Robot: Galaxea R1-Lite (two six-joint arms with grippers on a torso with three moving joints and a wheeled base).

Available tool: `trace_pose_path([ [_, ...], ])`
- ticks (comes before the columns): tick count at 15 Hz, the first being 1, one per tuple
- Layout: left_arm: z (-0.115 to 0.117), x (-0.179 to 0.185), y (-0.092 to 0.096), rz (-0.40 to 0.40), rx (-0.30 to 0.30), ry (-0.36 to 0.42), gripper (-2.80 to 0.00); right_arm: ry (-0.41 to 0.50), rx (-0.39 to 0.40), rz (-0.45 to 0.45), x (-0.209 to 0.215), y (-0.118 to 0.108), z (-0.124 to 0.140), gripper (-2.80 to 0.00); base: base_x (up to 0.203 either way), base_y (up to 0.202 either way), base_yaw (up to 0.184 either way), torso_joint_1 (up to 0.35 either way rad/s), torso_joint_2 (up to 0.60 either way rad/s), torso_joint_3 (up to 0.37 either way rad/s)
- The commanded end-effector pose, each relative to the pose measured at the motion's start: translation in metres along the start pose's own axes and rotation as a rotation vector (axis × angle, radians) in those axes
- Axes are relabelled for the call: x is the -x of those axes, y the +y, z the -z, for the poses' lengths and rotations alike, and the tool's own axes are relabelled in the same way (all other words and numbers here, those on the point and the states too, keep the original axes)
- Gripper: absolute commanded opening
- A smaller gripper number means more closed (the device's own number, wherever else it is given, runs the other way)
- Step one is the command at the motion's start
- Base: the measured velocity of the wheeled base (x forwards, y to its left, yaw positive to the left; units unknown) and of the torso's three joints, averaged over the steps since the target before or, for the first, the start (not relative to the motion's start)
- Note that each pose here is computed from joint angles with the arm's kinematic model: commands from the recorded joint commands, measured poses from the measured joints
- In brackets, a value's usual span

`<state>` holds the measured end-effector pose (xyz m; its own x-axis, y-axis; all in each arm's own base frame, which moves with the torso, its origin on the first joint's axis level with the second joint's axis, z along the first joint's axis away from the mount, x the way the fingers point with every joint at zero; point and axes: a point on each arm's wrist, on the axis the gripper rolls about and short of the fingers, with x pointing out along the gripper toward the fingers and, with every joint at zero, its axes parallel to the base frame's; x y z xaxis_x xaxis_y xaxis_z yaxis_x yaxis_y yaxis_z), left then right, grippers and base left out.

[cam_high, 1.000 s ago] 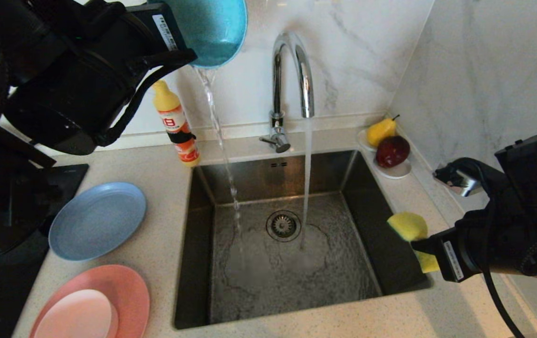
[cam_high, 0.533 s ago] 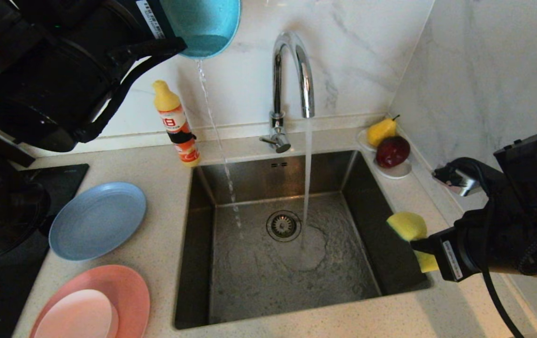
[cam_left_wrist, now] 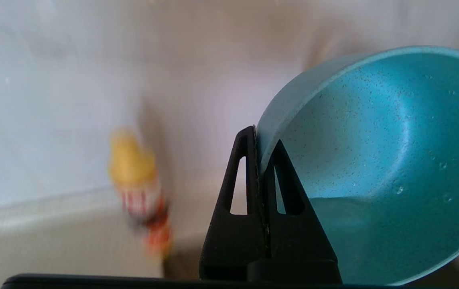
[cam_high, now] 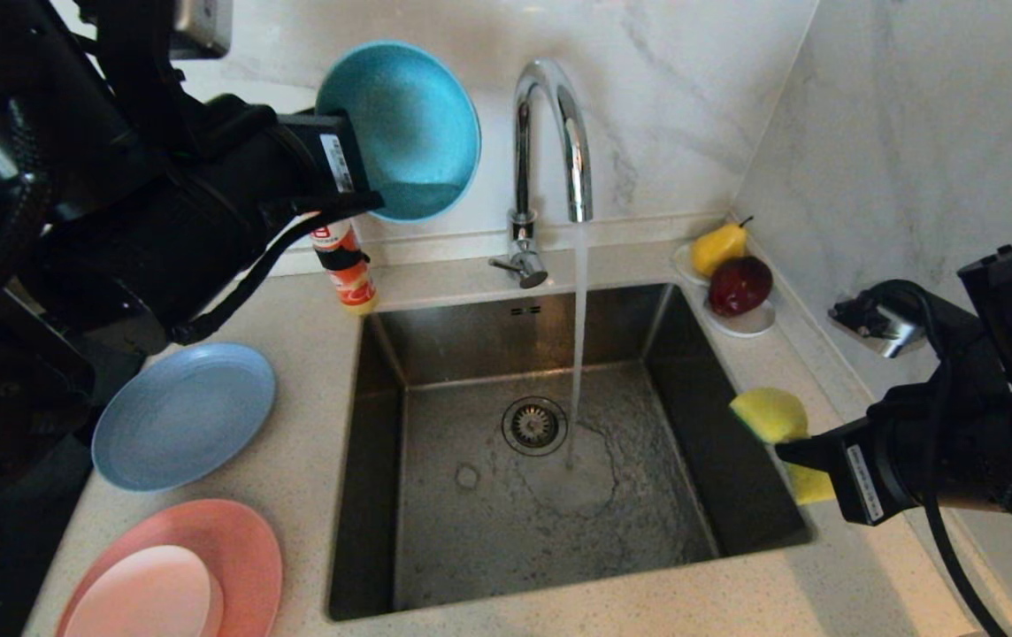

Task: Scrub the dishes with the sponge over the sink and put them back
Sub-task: Wash the bowl, then wipe the bowl

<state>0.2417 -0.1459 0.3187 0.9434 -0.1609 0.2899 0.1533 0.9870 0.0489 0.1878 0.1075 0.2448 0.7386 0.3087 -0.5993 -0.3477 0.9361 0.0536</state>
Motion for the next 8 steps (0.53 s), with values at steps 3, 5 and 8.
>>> trace_pose_path([
  [3,0.015,0.013,0.001,0.087,0.003,0.154,-2.80,-0.040,0.041,-0.075,0.014,0.017,-0.003,-2.80,0.000,0.000,0.000,0.000,0.00,0.000],
  [5,0.057,0.042,0.004,0.183,-0.048,0.533,-2.80,-0.073,0.086,-0.157,0.027,0.035,-0.006,-2.80,0.000,0.000,0.000,0.000,0.00,0.000],
  [8,0.085,0.071,0.009,0.228,-0.019,0.680,-2.80,-0.089,0.116,-0.205,0.035,0.047,-0.009,-2.80,0.000,0.000,0.000,0.000,0.00,0.000],
])
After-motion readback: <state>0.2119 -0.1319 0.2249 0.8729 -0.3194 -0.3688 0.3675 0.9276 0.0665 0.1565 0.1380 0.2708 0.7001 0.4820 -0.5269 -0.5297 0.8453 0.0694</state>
